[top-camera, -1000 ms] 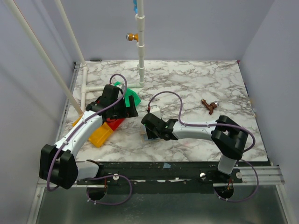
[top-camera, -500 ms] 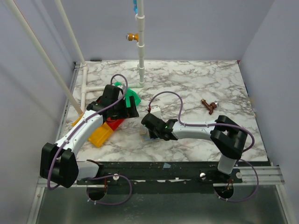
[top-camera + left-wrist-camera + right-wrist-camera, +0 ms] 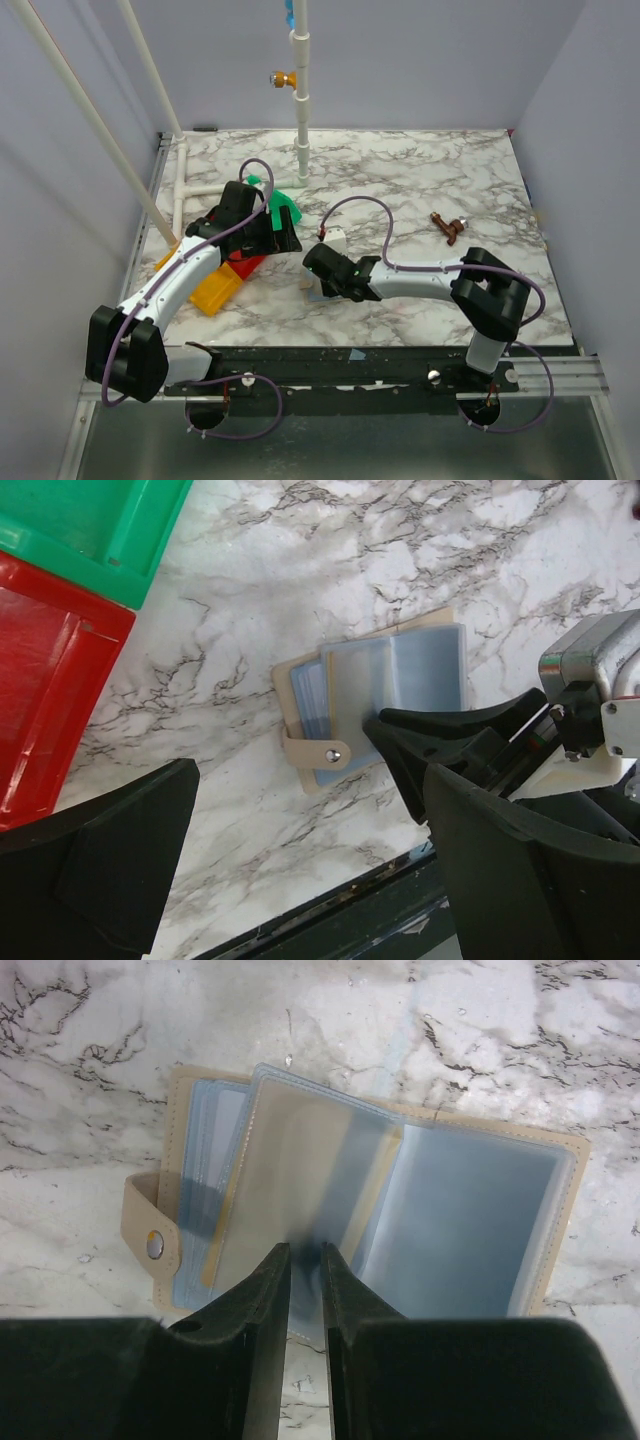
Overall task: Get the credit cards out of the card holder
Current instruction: Remove the credit card from the card holder.
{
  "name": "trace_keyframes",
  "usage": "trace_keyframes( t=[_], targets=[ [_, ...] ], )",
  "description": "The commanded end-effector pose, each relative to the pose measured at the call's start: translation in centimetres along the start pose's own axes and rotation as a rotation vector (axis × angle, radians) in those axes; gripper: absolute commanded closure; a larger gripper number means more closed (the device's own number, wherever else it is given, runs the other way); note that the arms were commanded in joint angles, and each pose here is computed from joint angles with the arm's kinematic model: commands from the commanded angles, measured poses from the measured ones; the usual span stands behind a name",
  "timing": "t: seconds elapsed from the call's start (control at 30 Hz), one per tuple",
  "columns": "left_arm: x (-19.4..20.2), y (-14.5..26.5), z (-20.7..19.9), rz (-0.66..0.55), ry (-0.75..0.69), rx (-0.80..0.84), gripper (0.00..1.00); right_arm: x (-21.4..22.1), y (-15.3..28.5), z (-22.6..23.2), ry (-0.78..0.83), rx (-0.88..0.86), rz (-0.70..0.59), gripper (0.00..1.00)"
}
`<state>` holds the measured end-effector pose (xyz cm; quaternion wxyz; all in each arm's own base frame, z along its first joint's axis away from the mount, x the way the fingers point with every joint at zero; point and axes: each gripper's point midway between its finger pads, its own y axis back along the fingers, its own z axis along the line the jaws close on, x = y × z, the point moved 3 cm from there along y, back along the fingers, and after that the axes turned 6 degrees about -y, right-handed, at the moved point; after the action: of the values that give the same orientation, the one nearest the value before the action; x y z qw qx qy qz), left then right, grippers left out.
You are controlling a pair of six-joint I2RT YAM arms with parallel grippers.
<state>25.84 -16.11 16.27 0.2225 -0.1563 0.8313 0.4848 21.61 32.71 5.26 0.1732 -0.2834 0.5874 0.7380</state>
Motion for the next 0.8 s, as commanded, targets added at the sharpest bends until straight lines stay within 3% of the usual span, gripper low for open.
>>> trace_keyframes(
  t=[0.0,0.77],
  targets=[
    [0.4,-0.3,-1.1,0.014,0.022,0.079,0.01,1.7,0.1,-2.4,0.009,0.087,0.026,0.8],
    [2.5,-3.8,-5.8,0.131,0.088,0.323,0.02,2.0,0.4,-4.6,-0.095,0.09,0.048,0.81]
  ],
)
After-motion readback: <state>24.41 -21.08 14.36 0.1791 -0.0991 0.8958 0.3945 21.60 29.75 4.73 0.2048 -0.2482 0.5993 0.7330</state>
